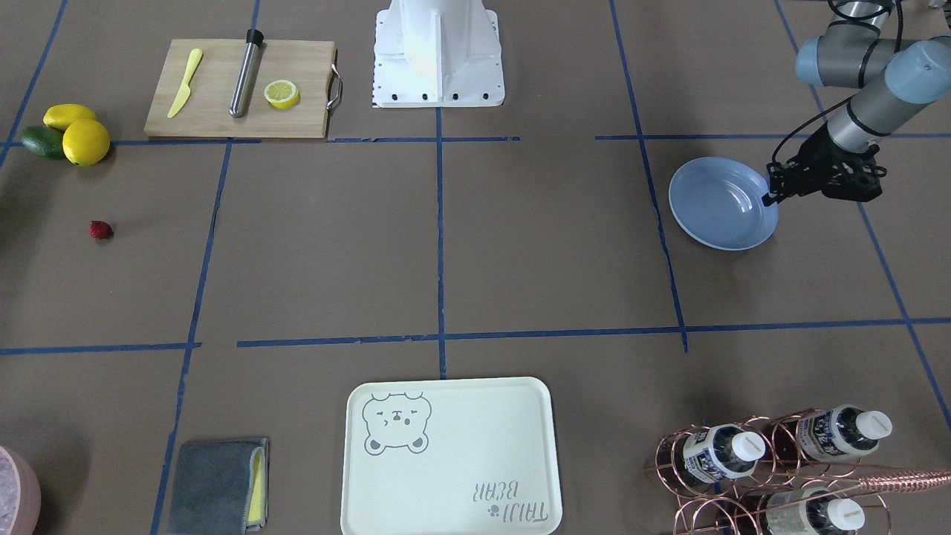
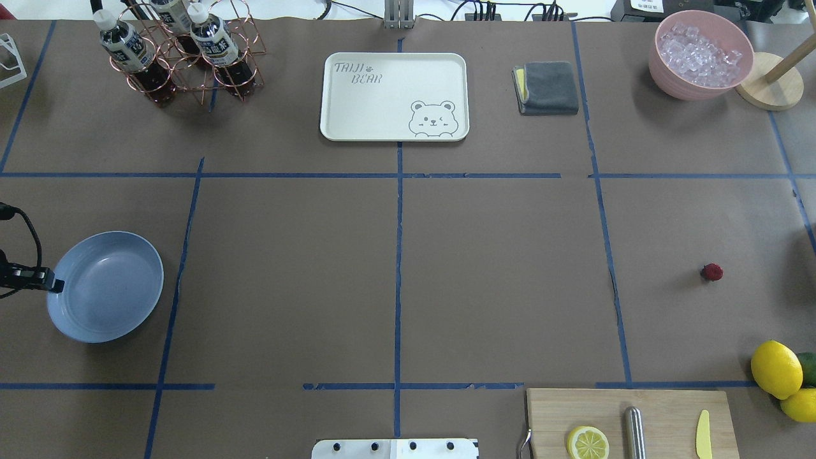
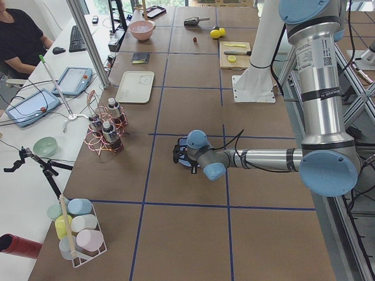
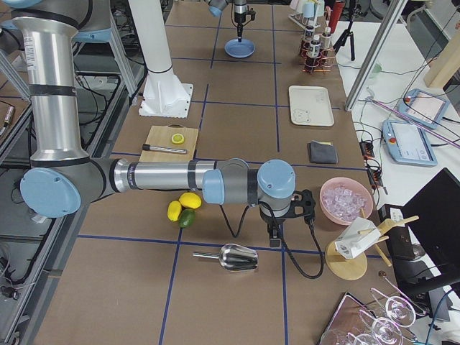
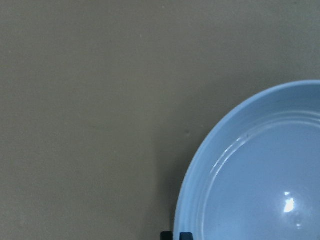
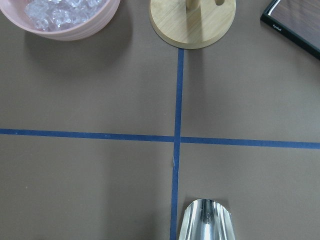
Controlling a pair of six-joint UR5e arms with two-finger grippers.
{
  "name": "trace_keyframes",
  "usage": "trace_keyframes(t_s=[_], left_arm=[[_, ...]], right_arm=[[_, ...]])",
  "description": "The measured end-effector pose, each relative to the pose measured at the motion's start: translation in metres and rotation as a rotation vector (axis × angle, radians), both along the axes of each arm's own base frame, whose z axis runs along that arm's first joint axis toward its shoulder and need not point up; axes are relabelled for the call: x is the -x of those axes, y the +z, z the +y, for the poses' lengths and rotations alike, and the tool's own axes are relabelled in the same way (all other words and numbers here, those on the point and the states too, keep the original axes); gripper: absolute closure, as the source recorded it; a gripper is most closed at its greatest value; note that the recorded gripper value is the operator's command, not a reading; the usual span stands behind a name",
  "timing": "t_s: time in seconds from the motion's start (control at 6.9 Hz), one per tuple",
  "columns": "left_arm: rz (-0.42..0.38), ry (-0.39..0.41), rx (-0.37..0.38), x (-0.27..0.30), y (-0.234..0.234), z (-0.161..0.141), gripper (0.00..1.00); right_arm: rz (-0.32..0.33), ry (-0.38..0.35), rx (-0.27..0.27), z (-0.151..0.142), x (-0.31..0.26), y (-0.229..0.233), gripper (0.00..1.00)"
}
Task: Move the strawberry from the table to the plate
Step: 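Lower the left gripper to the blue plate rim and grasp it, then slide the blue plate with the left gripper toward the table center and release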
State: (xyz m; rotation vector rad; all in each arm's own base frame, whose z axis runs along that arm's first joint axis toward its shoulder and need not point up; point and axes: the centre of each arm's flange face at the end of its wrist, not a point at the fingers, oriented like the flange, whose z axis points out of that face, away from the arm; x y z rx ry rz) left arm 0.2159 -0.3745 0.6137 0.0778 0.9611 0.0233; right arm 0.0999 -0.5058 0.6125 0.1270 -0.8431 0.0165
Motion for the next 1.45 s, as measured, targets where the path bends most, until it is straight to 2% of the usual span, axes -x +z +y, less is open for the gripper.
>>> trace_keyframes(t_s=[0.29,0.72,0.87,1.16,1.45], left_arm=[[0.017,-0.007,0.047,0.009,-0.056,-0.019,1.0],[0.022,-0.087,0.118,-0.034,-0.224,-0.111,1.0],[0.048,-0.11,0.185,-0.076,-0.276,-0.118,1.0],[0.104,-0.132,0.319,-0.189,-0.344,-0.084,1.0],[0.191,-0.164,0.395,-0.263,-0.349,-0.046,1.0]], right_arm=[[0.003,-0.004,-0.016,-0.008,0.001,-0.007,0.0],[-0.002,0.009,0.016,-0.005,0.002,0.0,0.0],[-0.004,0.018,0.029,-0.005,0.004,-0.001,0.0],[-0.007,0.023,0.043,-0.006,0.01,-0.003,0.0],[-0.014,0.023,0.044,-0.008,0.014,-0.007,0.0]])
